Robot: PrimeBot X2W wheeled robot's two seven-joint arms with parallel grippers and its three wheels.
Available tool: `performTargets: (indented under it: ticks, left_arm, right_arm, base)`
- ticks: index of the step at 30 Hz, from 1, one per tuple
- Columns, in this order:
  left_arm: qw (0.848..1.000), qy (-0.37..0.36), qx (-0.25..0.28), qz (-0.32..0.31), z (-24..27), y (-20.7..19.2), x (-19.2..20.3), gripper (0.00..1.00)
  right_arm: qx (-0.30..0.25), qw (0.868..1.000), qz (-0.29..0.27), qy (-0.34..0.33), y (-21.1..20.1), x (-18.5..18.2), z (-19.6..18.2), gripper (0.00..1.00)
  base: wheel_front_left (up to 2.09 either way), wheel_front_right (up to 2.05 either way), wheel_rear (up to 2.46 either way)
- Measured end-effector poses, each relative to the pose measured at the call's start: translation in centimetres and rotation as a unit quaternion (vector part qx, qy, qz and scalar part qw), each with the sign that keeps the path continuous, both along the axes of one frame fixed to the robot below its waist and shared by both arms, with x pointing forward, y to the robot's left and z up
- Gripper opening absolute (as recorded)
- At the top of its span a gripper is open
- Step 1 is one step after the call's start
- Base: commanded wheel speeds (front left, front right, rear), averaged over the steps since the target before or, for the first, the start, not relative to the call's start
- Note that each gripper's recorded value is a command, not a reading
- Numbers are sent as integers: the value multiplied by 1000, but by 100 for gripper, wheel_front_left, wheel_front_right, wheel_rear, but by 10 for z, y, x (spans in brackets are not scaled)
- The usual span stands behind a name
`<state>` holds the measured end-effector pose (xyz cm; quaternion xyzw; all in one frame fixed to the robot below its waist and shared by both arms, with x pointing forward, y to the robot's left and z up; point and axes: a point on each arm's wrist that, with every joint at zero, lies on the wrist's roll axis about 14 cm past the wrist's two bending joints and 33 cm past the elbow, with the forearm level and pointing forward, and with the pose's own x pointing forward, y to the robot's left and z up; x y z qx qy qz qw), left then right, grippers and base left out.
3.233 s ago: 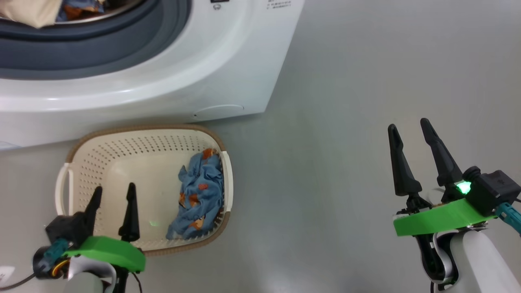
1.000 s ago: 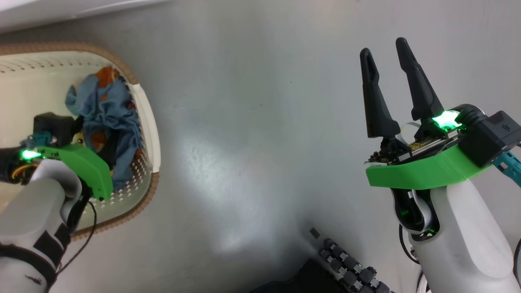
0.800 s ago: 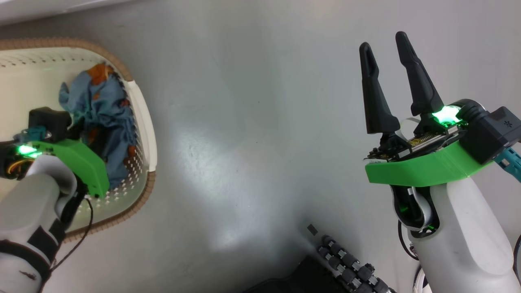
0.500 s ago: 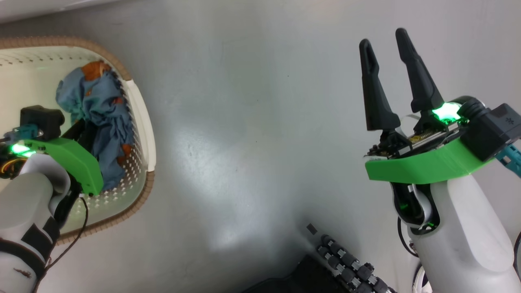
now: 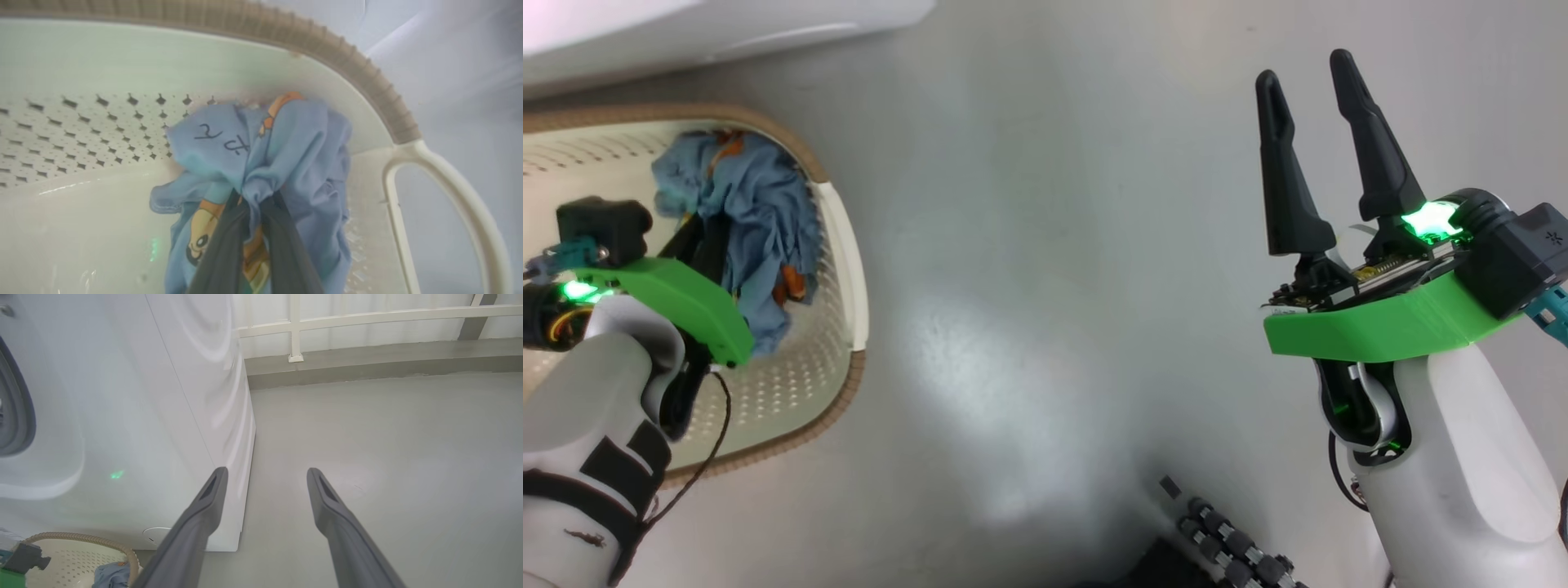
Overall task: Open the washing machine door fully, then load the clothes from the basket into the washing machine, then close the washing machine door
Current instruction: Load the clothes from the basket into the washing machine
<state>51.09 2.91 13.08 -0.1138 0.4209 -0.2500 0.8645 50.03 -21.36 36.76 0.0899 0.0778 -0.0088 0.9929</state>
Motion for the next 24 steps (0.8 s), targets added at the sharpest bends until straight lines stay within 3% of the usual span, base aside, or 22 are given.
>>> performTargets:
  ticks: [13,24]
  left_arm:
    - [997,-45,-40,56,63,7,0,0]
    - [985,-117,-71,107,136,18,-6,0]
  right_arm:
    - [-9,1000,5,-28,6,-9,33,100]
    - [-9,999,6,-53,4,-28,66,100]
  base:
    - [0,0,0]
    - [0,0,0]
